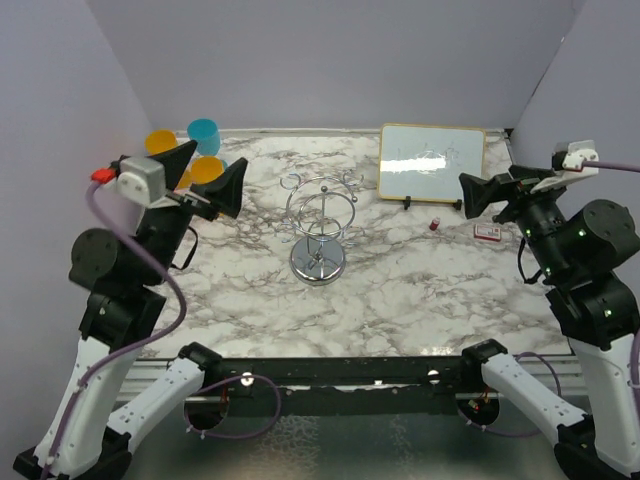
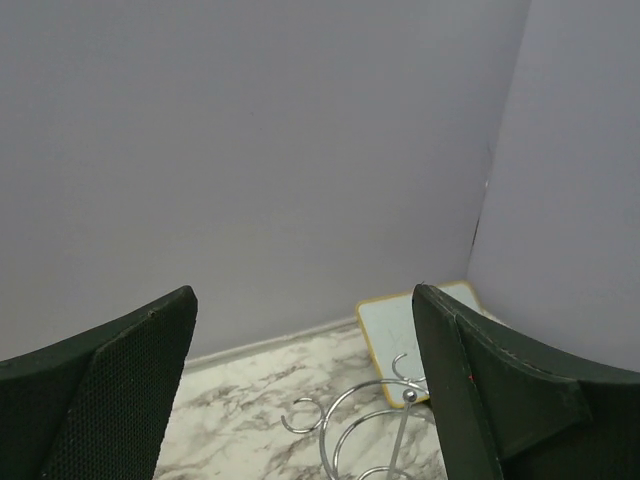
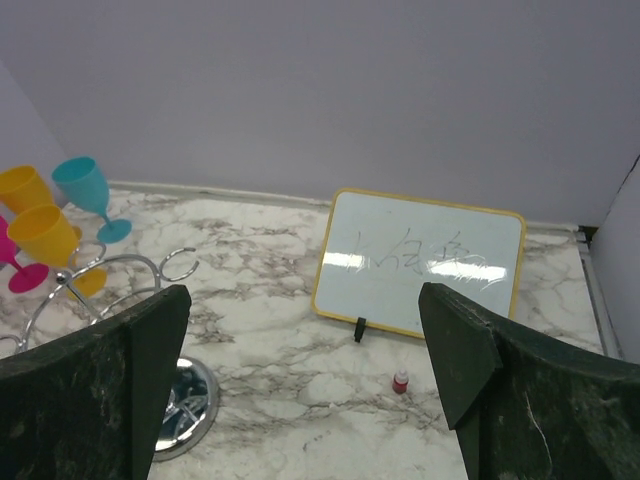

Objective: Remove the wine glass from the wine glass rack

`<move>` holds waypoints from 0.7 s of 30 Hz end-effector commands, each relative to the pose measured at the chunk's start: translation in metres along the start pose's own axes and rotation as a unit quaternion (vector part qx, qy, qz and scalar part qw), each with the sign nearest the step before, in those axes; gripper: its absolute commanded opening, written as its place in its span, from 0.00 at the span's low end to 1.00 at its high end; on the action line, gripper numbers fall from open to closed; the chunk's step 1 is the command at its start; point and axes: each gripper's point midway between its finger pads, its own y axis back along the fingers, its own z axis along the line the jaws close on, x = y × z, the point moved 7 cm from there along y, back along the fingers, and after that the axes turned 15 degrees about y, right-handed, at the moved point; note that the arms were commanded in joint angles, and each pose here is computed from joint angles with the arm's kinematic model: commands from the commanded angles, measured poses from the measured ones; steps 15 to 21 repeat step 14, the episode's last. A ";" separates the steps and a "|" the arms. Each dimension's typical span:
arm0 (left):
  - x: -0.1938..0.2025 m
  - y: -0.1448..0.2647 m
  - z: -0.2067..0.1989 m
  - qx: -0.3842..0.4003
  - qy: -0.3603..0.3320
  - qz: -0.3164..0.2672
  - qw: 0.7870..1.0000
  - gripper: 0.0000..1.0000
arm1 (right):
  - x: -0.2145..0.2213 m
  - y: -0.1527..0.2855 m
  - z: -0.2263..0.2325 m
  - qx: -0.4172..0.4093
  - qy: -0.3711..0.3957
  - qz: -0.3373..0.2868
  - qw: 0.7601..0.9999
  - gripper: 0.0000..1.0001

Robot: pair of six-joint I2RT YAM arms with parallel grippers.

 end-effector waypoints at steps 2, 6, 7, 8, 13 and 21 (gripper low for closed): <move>-0.027 0.022 0.004 -0.039 0.072 -0.123 0.989 0.91 | -0.035 0.029 -0.015 0.031 0.013 -0.063 0.997 0.99; -0.028 0.029 0.003 -0.035 0.068 -0.132 0.988 0.91 | -0.036 0.033 -0.019 0.043 0.015 -0.065 0.997 0.99; -0.028 0.029 0.004 -0.035 0.065 -0.133 0.988 0.91 | -0.035 0.033 -0.018 0.043 0.014 -0.064 0.997 0.99; -0.029 0.028 0.004 -0.035 0.062 -0.133 0.989 0.91 | -0.034 0.033 -0.018 0.043 0.013 -0.066 0.997 1.00; -0.030 0.022 0.003 -0.040 0.056 -0.117 0.991 0.91 | -0.024 0.030 -0.019 0.058 0.011 -0.061 0.996 0.99; -0.031 0.022 0.003 -0.039 0.057 -0.117 0.991 0.91 | -0.021 0.027 -0.021 0.070 0.008 -0.045 0.996 0.99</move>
